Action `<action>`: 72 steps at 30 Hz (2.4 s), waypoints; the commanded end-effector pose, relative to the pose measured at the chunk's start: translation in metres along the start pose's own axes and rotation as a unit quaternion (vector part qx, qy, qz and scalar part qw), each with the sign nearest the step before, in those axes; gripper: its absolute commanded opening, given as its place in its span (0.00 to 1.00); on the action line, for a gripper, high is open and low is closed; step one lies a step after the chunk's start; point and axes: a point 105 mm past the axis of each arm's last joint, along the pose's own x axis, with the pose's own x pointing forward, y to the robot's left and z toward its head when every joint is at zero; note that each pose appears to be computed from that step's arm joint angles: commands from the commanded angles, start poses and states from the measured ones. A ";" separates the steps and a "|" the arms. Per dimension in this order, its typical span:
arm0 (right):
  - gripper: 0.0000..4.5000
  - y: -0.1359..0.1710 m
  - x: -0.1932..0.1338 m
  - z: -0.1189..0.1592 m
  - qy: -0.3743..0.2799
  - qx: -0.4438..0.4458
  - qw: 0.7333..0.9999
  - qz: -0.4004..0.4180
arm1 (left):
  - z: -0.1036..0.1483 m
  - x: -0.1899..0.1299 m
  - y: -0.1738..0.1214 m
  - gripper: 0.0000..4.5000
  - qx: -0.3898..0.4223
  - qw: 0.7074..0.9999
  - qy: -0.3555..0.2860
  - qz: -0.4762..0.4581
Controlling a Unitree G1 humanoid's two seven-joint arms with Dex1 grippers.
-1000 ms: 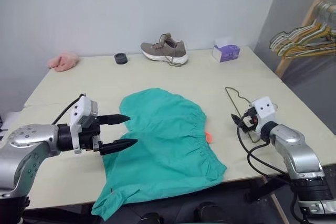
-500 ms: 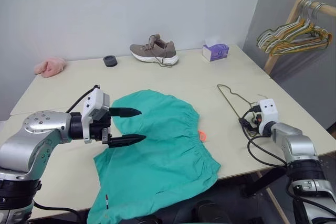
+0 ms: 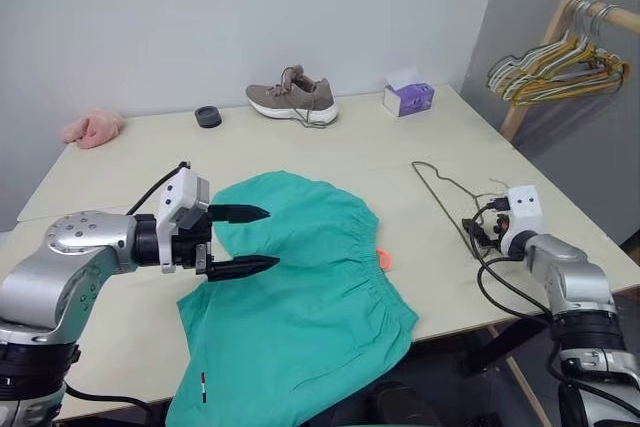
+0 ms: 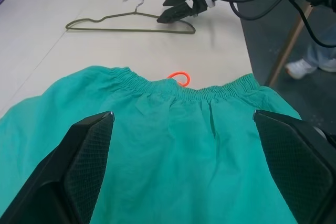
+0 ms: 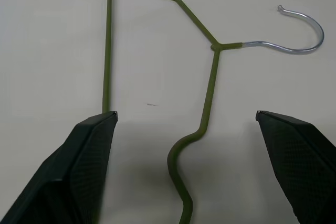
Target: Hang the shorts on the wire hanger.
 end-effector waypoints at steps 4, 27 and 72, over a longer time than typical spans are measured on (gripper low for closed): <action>1.00 0.002 0.017 0.002 0.051 -0.028 0.998 0.008 | 0.011 0.003 0.002 1.00 0.031 0.999 -0.005 -0.006; 0.00 0.009 0.037 0.016 0.054 -0.197 0.978 0.038 | 0.006 -0.009 0.025 1.00 0.001 0.997 -0.008 0.072; 0.00 0.208 -0.091 0.149 -0.432 -0.575 0.636 0.280 | -0.044 -0.010 0.015 0.91 -0.079 0.993 0.084 -0.006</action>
